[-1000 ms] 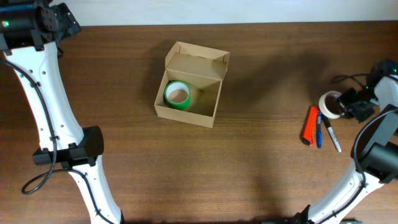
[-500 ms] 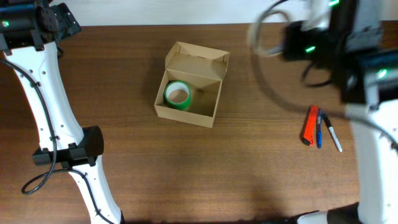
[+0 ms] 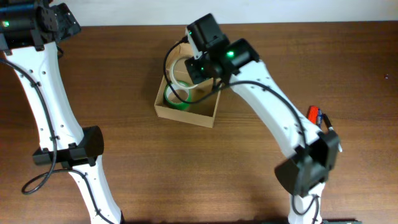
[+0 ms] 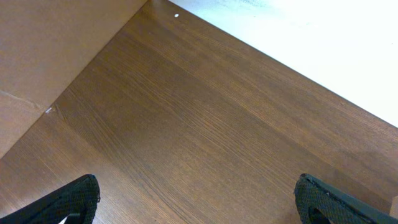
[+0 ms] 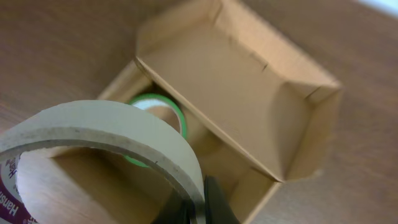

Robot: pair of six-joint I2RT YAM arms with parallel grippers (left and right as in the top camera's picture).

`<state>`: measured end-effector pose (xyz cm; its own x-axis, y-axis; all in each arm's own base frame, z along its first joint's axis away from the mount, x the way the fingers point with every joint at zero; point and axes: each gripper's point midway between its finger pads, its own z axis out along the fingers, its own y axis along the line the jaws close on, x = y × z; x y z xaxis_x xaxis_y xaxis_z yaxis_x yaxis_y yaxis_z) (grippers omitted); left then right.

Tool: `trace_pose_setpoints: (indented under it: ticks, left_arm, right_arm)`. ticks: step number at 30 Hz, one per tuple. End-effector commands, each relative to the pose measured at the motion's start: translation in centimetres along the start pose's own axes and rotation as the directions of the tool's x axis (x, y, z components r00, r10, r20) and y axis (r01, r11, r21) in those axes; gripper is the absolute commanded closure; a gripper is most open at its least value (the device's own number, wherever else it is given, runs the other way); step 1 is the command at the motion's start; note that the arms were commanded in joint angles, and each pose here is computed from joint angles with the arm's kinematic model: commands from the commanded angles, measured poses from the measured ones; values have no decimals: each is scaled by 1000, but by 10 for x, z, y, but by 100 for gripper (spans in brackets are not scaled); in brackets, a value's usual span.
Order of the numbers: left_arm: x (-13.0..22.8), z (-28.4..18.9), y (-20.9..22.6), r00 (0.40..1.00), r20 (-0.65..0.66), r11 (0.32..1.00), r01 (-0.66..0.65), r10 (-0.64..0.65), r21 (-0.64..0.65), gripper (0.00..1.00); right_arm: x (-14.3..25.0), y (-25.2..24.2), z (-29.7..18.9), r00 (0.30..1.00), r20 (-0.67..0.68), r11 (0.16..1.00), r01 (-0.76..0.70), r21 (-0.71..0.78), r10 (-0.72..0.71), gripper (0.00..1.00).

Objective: Pack container
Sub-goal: 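Carry the white tape into the box and place it on the green tape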

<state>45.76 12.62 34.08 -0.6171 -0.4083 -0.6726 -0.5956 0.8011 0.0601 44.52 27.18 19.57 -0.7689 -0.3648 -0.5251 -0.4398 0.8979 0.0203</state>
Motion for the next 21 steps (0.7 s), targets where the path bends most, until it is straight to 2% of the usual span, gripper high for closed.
trace_pose_setpoints:
  ticks: [1,11,21]
  left_arm:
    - [-2,-5,5,1000,11,1000,-3,3,-9,0]
    - [-2,-5,5,1000,11,1000,-3,3,-9,0]
    - [-2,-5,5,1000,10,1000,-3,3,-9,0]
  right_arm:
    - [6,5,18,999,-34,999,-13,-36,12,96]
    - [36,19,70,987,-159,998,-8,-68,-3,96]
    - [58,25,104,973,-229,998,2,-66,-17,96]
